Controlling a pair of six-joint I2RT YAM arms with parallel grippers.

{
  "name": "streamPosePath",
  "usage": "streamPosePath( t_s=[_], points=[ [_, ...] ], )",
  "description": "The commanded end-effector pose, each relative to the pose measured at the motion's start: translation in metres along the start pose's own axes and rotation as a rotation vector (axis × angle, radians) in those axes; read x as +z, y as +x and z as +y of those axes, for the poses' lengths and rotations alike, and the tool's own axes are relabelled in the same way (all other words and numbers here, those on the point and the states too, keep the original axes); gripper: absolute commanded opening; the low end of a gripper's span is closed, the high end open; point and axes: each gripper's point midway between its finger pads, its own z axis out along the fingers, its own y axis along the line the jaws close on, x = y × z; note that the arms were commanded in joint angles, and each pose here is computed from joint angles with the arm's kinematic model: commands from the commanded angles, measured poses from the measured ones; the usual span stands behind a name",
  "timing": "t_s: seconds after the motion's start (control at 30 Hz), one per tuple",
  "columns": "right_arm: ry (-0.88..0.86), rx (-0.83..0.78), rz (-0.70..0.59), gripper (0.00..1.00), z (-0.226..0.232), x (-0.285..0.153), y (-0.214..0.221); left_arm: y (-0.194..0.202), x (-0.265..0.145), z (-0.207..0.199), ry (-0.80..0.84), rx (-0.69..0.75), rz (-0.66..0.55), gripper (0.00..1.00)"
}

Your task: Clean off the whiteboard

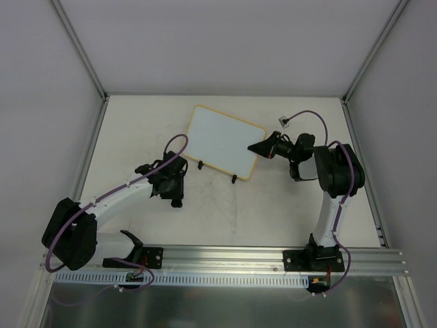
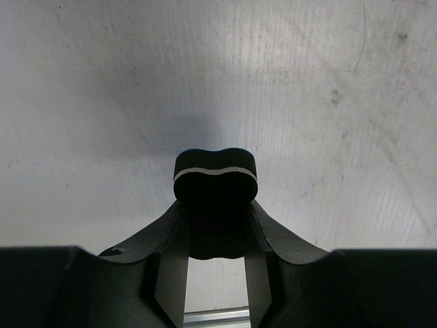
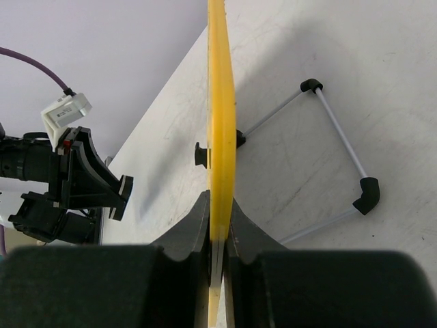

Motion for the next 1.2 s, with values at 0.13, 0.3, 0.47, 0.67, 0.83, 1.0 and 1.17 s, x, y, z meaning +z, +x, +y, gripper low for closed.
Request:
streamPosePath(
  t_s=[0.13,0.3,0.47,0.67,0.83,1.0,1.17],
  points=[
    [-0.089,-0.248,-0.031,0.0,0.019,0.007,-0.005,0.001,0.013,0.001,-0.027,-0.01,0.001,0.37],
    [-0.088,-0.247,-0.031,0.0,0.019,0.007,-0.004,0.001,0.014,-0.001,-0.022,-0.008,0.001,0.48],
    [-0.087,-0.246,-0.031,0.0,0.019,0.007,-0.004,0.004,0.02,0.0,-0.027,-0.008,0.014,0.48],
    [-0.084,-0.243,-0.033,0.0,0.018,0.007,-0.004,0.001,0.016,-0.002,-0.01,-0.006,-0.006,0.52],
    [-0.084,-0.243,-0.033,0.0,0.018,0.007,-0.004,-0.014,-0.023,-0.027,0.166,-0.017,-0.089,0.77],
    [-0.082,-0.239,-0.037,0.18,0.018,0.007,-0.006,-0.022,-0.06,-0.027,0.238,-0.032,-0.19,0.96],
    [-0.082,-0.239,-0.037,0.38,0.018,0.008,-0.005,-0.018,-0.063,-0.018,0.201,-0.029,-0.174,0.98]
  ],
)
